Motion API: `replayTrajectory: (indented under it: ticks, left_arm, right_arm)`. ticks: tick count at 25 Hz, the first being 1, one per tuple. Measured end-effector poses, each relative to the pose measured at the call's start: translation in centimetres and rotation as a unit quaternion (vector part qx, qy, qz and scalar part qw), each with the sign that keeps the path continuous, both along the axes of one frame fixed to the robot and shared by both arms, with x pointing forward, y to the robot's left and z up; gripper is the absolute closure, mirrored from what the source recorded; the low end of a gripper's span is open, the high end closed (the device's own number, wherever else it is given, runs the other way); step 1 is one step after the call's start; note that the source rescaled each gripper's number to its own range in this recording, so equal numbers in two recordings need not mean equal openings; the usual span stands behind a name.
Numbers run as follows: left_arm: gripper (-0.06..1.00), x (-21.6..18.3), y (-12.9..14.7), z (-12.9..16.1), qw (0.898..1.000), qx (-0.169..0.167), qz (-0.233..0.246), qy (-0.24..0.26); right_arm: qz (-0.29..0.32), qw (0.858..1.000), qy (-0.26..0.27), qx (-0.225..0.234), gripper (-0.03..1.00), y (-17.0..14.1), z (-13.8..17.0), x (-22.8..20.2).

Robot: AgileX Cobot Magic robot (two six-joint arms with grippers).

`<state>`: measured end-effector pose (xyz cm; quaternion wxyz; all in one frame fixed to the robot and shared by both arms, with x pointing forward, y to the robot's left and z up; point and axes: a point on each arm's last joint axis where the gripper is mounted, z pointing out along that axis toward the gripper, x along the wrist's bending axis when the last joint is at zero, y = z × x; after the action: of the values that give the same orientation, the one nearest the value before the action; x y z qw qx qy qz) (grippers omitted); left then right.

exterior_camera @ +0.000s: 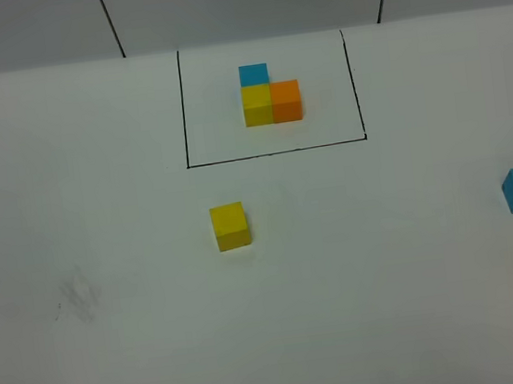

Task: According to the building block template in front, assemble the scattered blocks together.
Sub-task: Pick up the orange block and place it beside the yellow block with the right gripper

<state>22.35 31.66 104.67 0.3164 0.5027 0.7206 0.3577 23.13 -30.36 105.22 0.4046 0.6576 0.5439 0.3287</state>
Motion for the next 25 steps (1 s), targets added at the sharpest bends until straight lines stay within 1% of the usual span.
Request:
replayTrajectory:
  ticks: [4, 6, 7, 9, 11, 14, 17, 19, 22, 25]
  left_arm:
    - [0.94, 0.0, 0.0, 0.0, 1.000, 0.000, 0.000, 0.000]
    - [0.94, 0.0, 0.0, 0.0, 1.000, 0.000, 0.000, 0.000]
    - [0.94, 0.0, 0.0, 0.0, 1.000, 0.000, 0.000, 0.000]
    - [0.94, 0.0, 0.0, 0.0, 1.000, 0.000, 0.000, 0.000]
    - [0.94, 0.0, 0.0, 0.0, 1.000, 0.000, 0.000, 0.000]
    - [0.94, 0.0, 0.0, 0.0, 1.000, 0.000, 0.000, 0.000]
    - [0.94, 0.0, 0.0, 0.0, 1.000, 0.000, 0.000, 0.000]
    - [0.94, 0.0, 0.0, 0.0, 1.000, 0.000, 0.000, 0.000]
    - [0.94, 0.0, 0.0, 0.0, 1.000, 0.000, 0.000, 0.000]
    - [0.94, 0.0, 0.0, 0.0, 1.000, 0.000, 0.000, 0.000]
  right_arm:
    - [0.004, 1.000, 0.000, 0.001, 0.17, 0.1, 0.0, 0.0]
    - [0.004, 1.000, 0.001, -0.001, 0.04, 0.1, 0.0, 0.0]
    - [0.004, 1.000, 0.003, -0.004, 0.00, 0.0, 0.0, -0.1]
    - [0.005, 1.000, 0.002, -0.012, -0.02, 0.0, 0.4, -0.3]
    - [0.004, 1.000, 0.006, -0.015, -0.02, 0.0, 1.0, -0.4]
    - [0.005, 1.000, 0.027, -0.014, 0.02, 0.0, 2.0, -0.2]
    - [0.007, 0.999, 0.052, -0.013, 0.03, -0.1, 3.0, 0.6]
    - [0.014, 0.997, 0.073, -0.013, 0.03, -0.2, 3.7, 1.5]
    - [0.030, 0.993, 0.118, -0.006, 0.04, -0.2, 4.1, 3.6]
    - [0.050, 0.983, 0.175, 0.009, 0.04, -0.2, 3.7, 6.1]
